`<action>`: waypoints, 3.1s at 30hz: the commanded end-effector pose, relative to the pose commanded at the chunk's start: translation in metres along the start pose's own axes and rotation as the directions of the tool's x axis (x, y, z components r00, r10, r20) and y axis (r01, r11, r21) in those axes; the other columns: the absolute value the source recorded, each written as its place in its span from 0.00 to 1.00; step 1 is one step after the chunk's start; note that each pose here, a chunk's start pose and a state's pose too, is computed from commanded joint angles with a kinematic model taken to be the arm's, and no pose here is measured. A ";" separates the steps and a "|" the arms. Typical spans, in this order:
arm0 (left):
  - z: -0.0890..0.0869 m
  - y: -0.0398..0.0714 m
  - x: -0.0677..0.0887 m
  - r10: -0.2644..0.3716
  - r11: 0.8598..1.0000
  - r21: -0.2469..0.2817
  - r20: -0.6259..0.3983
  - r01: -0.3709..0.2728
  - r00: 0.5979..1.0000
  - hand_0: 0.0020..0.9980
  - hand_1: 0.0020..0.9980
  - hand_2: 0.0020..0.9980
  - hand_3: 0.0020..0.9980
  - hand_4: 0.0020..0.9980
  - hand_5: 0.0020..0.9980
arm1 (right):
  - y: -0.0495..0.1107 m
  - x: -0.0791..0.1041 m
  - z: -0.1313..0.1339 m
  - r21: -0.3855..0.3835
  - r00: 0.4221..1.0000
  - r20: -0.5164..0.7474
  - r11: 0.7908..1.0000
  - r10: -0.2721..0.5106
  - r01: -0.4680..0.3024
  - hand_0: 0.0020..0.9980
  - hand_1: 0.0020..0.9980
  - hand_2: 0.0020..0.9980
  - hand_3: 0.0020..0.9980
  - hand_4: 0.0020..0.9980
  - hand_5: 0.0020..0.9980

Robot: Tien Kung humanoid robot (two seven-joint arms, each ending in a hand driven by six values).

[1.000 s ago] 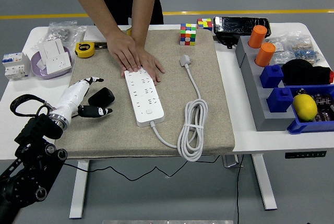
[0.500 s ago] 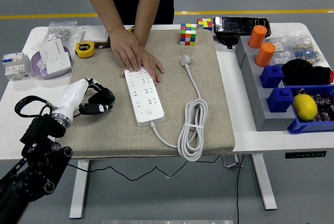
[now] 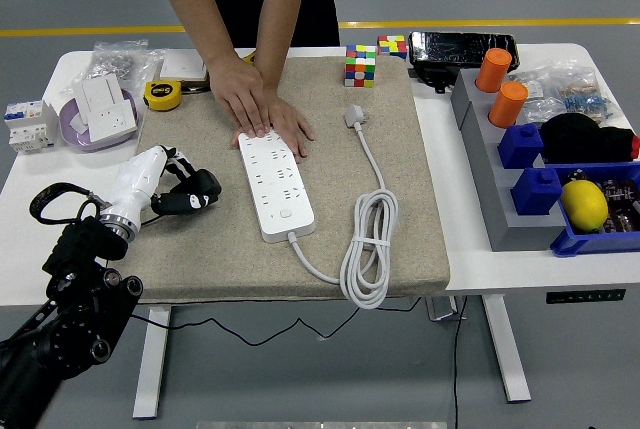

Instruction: Pick up the plug,place it near the board,insert it into the board,press the button

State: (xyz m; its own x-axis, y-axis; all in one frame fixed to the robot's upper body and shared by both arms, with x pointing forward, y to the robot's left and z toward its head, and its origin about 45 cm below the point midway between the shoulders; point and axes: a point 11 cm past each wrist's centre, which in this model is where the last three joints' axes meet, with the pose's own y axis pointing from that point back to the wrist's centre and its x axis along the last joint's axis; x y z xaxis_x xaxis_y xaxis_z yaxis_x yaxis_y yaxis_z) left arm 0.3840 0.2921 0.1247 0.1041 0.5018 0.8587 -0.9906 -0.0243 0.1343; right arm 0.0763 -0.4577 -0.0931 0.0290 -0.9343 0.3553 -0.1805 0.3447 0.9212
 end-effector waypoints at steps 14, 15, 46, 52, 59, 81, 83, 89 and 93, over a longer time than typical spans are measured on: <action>0.006 0.000 0.006 0.002 1.000 -0.018 0.012 -0.002 1.000 0.44 0.35 0.35 0.39 0.64 0.00 | 0.000 0.000 -0.001 0.002 1.000 0.008 1.000 0.000 0.000 0.83 0.78 0.77 0.80 1.00 0.93; 0.008 0.000 0.006 -0.002 1.000 -0.026 0.018 0.002 1.000 0.44 0.35 0.35 0.39 0.64 0.00 | 0.000 0.000 0.000 0.001 1.000 0.008 1.000 0.000 0.000 0.83 0.78 0.77 0.80 1.00 0.93; 0.085 -0.033 0.013 -0.057 0.937 -0.306 0.344 0.169 0.937 0.43 0.34 0.32 0.38 0.56 0.00 | 0.000 0.007 -0.005 0.005 1.000 -0.006 1.000 0.010 -0.010 0.83 0.78 0.77 0.80 1.00 0.93; 0.083 -0.035 0.014 -0.058 0.939 -0.299 0.353 0.171 0.934 0.43 0.35 0.32 0.38 0.56 0.00 | 0.000 0.007 -0.006 0.007 1.000 -0.005 1.000 0.011 -0.011 0.83 0.78 0.77 0.80 1.00 0.93; 0.085 -0.033 0.012 -0.060 0.935 -0.306 0.363 0.180 0.930 0.43 0.35 0.32 0.38 0.56 0.00 | 0.000 0.007 -0.007 0.008 1.000 0.000 1.000 0.011 -0.011 0.84 0.78 0.77 0.80 1.00 0.93; 0.078 -0.035 0.019 -0.073 0.936 -0.286 0.412 0.205 0.908 0.43 0.35 0.32 0.38 0.57 0.00 | 0.000 0.007 -0.007 0.011 1.000 0.013 1.000 0.013 -0.013 0.83 0.78 0.77 0.80 1.00 0.93; 0.079 -0.035 0.020 -0.073 0.935 -0.288 0.415 0.208 0.907 0.43 0.35 0.32 0.38 0.57 0.00 | 0.000 0.007 -0.008 0.013 1.000 0.013 1.000 0.013 -0.013 0.83 0.78 0.77 0.80 1.00 0.93; 0.082 -0.033 0.019 -0.073 0.931 -0.297 0.417 0.211 0.906 0.43 0.36 0.32 0.38 0.57 0.00 | 0.000 0.007 -0.008 0.012 1.000 0.014 1.000 0.013 -0.014 0.83 0.78 0.77 0.80 1.00 0.93; 0.080 -0.034 0.020 -0.076 0.932 -0.292 0.424 0.215 0.903 0.43 0.36 0.31 0.38 0.57 0.00 | 0.000 0.008 -0.008 0.012 1.000 0.013 1.000 0.014 -0.014 0.83 0.78 0.77 0.80 1.00 0.93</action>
State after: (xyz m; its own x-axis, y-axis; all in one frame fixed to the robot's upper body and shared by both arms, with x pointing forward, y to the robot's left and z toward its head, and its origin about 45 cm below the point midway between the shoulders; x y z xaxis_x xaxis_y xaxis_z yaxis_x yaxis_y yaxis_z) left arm 0.4269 0.2335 0.1769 0.2063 0.0883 0.9745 -0.9264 0.3383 0.1654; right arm 0.0846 -0.4640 -0.0889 0.0138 -0.9306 0.3658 -0.1927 0.3565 0.9142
